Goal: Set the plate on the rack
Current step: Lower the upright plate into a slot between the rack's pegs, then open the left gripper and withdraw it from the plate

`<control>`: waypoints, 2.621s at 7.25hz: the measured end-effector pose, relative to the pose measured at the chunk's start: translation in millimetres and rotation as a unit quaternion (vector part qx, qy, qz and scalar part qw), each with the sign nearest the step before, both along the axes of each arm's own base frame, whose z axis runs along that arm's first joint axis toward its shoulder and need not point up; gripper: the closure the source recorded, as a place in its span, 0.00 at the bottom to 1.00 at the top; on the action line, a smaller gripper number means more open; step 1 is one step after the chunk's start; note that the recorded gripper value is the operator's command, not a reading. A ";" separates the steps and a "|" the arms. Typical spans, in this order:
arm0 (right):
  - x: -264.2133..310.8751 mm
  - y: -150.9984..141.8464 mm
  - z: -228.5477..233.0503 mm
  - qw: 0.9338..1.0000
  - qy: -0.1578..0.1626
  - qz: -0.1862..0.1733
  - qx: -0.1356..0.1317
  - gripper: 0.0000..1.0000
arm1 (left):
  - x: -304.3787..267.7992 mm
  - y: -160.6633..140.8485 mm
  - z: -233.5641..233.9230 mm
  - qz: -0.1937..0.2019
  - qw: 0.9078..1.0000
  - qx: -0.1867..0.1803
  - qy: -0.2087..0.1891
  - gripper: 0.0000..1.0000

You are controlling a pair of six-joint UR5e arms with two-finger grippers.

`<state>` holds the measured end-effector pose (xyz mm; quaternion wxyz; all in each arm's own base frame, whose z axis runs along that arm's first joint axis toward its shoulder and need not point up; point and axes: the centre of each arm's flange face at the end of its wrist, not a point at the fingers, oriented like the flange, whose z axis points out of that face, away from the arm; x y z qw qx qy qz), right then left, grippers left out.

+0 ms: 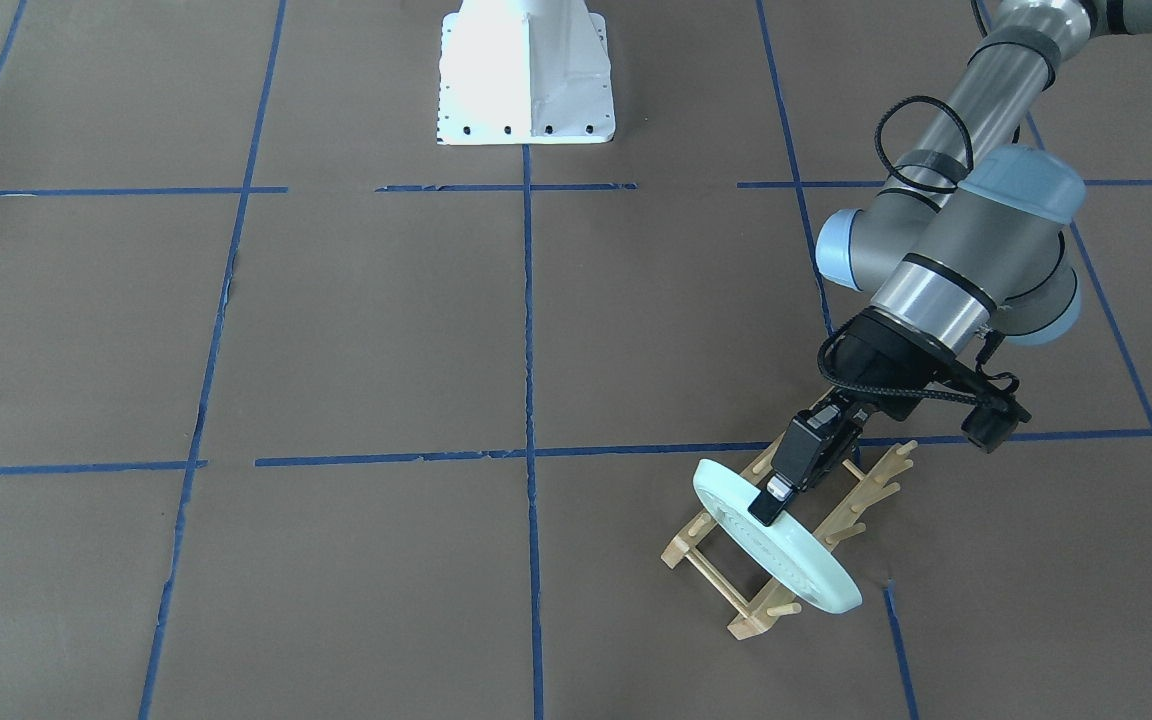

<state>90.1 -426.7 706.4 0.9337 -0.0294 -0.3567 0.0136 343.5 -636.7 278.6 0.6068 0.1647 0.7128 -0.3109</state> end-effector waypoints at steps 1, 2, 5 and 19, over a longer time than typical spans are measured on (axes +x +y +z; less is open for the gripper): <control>0.0 0.0 0.0 1.000 0.000 0.000 0.000 0.00 | 1.3 0.4 0.6 0.001 1.000 -0.001 0.000 0.48; 0.0 0.0 0.0 1.000 0.000 0.000 0.000 0.00 | 1.7 0.4 0.8 0.001 1.000 -0.001 -0.001 0.00; 0.0 0.0 0.0 1.000 0.000 0.000 0.000 0.00 | 1.5 -0.3 0.9 -0.002 1.000 -0.002 -0.001 0.00; 0.0 0.0 0.0 1.000 0.000 0.000 0.000 0.00 | -377.9 108.2 335.2 0.318 0.810 0.051 -0.491 0.00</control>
